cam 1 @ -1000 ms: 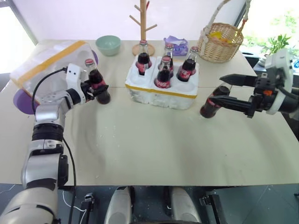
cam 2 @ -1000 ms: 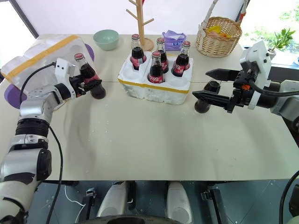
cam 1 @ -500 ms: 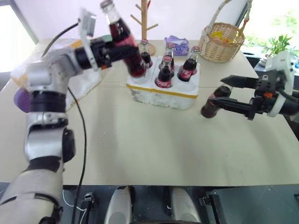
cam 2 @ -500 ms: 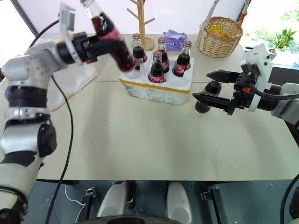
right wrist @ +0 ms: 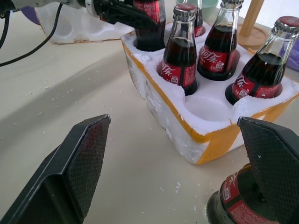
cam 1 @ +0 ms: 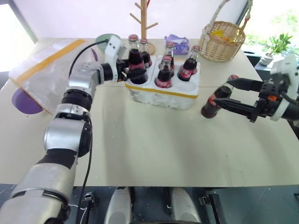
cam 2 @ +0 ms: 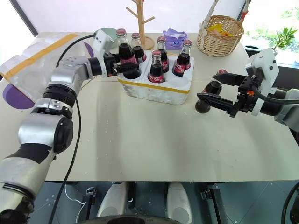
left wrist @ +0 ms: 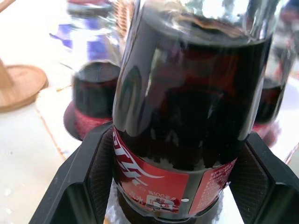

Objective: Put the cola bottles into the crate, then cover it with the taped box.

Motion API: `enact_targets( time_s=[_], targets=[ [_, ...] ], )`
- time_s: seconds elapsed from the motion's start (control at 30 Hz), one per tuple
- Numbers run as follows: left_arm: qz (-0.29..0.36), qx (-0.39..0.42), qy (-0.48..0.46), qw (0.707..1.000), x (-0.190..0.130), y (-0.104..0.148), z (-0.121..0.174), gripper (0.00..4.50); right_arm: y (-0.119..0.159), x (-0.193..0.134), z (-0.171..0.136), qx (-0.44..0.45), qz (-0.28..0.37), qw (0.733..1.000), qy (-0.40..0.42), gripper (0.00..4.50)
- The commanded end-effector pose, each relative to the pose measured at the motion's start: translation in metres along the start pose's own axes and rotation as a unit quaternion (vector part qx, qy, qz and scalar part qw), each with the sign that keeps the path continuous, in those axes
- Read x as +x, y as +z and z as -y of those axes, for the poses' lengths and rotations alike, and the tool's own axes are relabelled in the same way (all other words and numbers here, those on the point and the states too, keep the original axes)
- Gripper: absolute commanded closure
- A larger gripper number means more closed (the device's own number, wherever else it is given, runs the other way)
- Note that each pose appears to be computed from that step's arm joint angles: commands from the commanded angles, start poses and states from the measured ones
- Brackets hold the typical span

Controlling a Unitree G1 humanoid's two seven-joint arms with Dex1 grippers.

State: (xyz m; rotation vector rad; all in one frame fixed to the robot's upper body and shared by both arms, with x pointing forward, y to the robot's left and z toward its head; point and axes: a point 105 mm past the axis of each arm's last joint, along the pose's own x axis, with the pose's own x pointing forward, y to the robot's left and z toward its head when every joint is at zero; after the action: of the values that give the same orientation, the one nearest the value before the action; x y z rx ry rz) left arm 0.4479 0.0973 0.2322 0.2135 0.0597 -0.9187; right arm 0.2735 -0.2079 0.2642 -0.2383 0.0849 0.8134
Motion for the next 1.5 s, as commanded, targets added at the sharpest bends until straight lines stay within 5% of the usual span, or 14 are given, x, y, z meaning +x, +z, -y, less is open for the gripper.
enact_targets(
  time_s=[0.03, 0.17, 0.33, 0.47, 0.57, 0.7, 0.87, 1.17, 1.5],
  targets=[
    [0.005, 0.036, 0.01, 0.999, 0.008, 0.002, 0.003, 1.77, 0.01, -0.002, -0.001, -0.024, 0.014, 1.0, -0.006, 0.0],
    [0.003, 0.022, 0.021, 1.0, 0.01, -0.007, 0.003, 0.1, 0.01, 0.0, 0.001, -0.024, 0.012, 1.0, -0.009, 0.0],
    [0.049, 0.013, 0.018, 0.999, -0.002, 0.01, -0.003, 0.1, 0.005, -0.003, -0.001, -0.024, 0.002, 1.0, -0.013, 0.0],
    [0.173, -0.054, -0.118, 0.976, -0.059, 0.082, 0.011, 0.1, -0.011, -0.023, -0.006, 0.001, -0.02, 1.0, -0.023, 0.0],
    [0.17, -0.053, -0.219, 0.959, -0.086, 0.09, 0.04, 0.1, -0.027, -0.033, -0.003, 0.021, -0.04, 0.998, -0.05, 0.0],
    [0.112, -0.049, -0.322, 0.939, -0.108, 0.079, 0.084, 0.1, -0.045, -0.037, 0.002, 0.044, -0.052, 0.994, -0.082, 0.0],
    [0.021, 0.008, -0.299, 0.954, -0.089, 0.028, 0.104, 0.1, -0.072, -0.023, 0.018, 0.078, -0.031, 0.983, -0.162, 0.0],
    [0.047, 0.006, -0.237, 0.97, -0.067, 0.025, 0.103, 0.1, -0.102, 0.001, 0.036, 0.146, 0.021, 0.958, -0.244, 0.0],
    [0.045, 0.019, -0.229, 0.972, -0.065, 0.024, 0.101, 0.1, -0.094, 0.033, 0.059, 0.157, 0.058, 0.958, -0.234, 0.0]
  ],
)
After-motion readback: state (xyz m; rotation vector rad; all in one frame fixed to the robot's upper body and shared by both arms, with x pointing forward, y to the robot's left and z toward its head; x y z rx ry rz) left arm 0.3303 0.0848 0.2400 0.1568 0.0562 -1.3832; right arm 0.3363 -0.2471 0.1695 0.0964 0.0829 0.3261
